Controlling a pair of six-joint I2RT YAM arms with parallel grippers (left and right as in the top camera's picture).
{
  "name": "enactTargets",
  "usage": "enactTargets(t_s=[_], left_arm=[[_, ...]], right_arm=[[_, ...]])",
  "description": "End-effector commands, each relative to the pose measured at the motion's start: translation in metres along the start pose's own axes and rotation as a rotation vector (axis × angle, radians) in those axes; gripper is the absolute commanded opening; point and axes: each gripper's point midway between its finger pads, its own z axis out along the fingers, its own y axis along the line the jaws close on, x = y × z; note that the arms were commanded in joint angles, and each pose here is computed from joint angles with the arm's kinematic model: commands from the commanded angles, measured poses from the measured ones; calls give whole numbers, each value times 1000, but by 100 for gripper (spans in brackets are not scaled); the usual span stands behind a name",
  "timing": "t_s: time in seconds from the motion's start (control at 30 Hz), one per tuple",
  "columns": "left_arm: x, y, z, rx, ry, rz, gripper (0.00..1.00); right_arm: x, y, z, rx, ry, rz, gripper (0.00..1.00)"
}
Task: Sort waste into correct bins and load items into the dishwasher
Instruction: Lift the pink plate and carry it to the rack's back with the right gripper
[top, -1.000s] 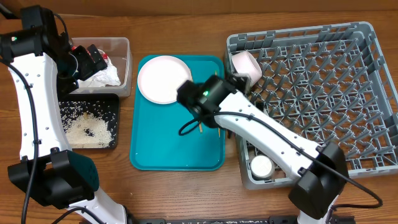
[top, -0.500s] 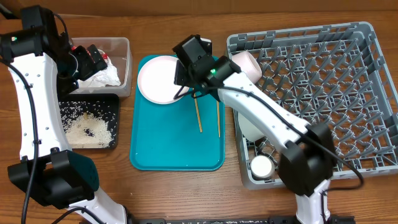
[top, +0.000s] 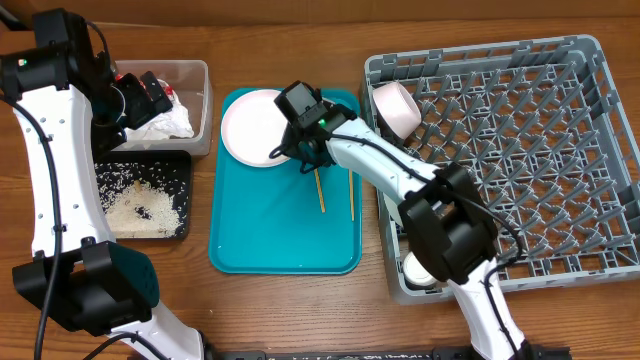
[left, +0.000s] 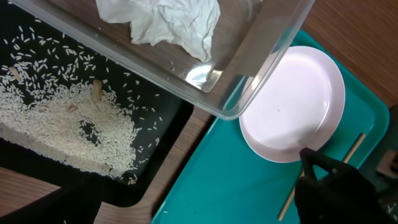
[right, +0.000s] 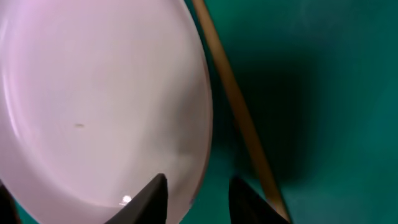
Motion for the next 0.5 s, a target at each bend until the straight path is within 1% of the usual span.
enactTargets(t_s=[0.0, 0.03, 0.1, 0.17, 0.33, 0.4, 0.47], left_arm=[[-3, -2, -11, 5, -36, 18, 100], [-3, -2, -11, 5, -36, 18, 100], [-3, -2, -11, 5, -36, 18, 100], [-3, -2, -11, 5, -36, 18, 100], [-3, -2, -11, 5, -36, 18, 100], [-3, -2, -11, 5, -36, 18, 100], [-3, -2, -11, 5, -36, 18, 100]], right_arm=[[6, 3, 10, -2, 13, 17, 29], [8, 1, 14, 4, 18, 19, 25], [10, -3, 19, 18, 26, 31, 13], [12, -6, 21, 29, 35, 31, 4], [13, -15, 17, 63, 54, 30, 4], [7, -13, 9, 59, 48, 4, 4], [-7, -6, -9, 37, 27, -38, 4]])
